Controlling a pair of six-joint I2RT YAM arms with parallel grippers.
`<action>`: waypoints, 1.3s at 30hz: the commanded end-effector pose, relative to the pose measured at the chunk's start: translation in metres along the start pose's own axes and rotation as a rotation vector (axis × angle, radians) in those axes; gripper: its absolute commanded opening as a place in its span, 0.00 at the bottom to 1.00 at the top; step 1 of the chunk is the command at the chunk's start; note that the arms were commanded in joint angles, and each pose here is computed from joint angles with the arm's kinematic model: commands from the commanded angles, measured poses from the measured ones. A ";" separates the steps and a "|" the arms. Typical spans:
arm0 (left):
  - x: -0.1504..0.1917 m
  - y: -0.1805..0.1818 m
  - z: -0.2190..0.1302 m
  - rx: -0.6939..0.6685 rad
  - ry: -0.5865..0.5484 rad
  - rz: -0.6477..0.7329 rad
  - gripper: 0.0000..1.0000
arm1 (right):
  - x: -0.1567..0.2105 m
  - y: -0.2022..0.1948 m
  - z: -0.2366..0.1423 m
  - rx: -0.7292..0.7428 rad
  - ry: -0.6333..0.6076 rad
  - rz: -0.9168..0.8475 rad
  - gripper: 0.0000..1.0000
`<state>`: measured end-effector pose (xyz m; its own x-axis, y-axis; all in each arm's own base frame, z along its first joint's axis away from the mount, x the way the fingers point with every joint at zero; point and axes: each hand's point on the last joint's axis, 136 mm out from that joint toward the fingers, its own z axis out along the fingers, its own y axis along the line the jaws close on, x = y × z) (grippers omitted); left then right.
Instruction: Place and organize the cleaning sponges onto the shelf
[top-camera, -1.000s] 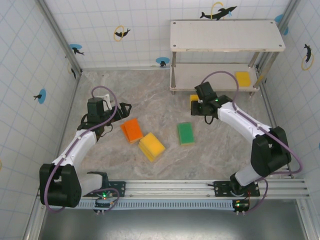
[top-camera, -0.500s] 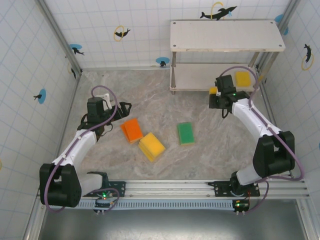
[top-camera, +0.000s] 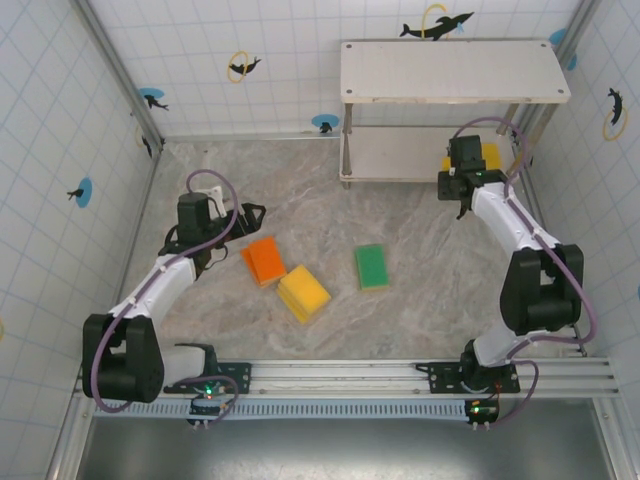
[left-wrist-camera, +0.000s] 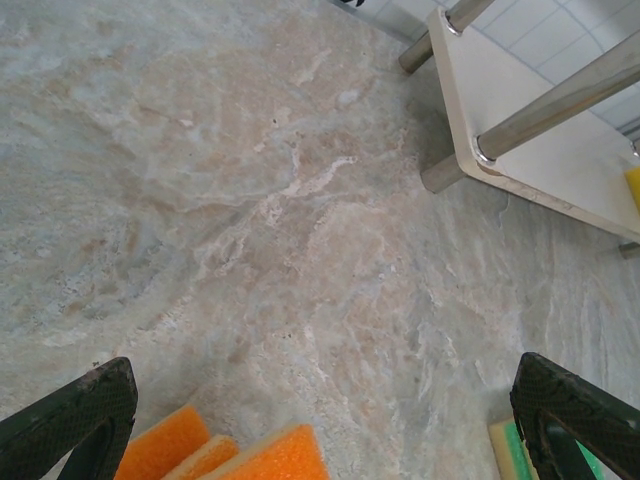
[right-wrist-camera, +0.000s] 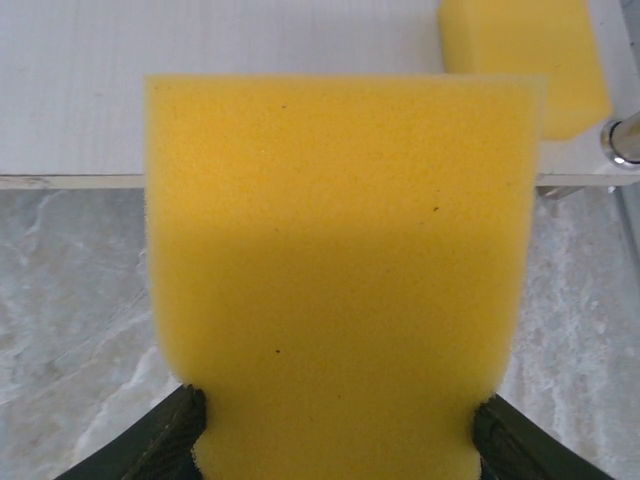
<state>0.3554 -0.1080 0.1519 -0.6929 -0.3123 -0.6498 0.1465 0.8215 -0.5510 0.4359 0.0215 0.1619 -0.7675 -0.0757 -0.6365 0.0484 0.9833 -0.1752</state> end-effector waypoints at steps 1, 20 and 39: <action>-0.014 -0.005 0.002 0.005 -0.024 0.056 0.98 | -0.024 -0.013 0.004 0.085 -0.087 -0.006 0.57; -0.014 -0.005 0.013 0.027 -0.013 0.065 0.98 | -0.029 -0.017 0.039 0.172 -0.088 -0.066 0.57; -0.015 -0.004 0.018 0.028 -0.002 0.069 0.98 | -0.040 -0.016 0.068 0.110 -0.074 -0.027 0.56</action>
<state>0.3702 -0.1104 0.1422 -0.6984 -0.2752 -0.6607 0.1697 0.8331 -0.5264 0.4921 -0.0002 0.1275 -0.7556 -0.1399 -0.6399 0.0795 0.9501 -0.3017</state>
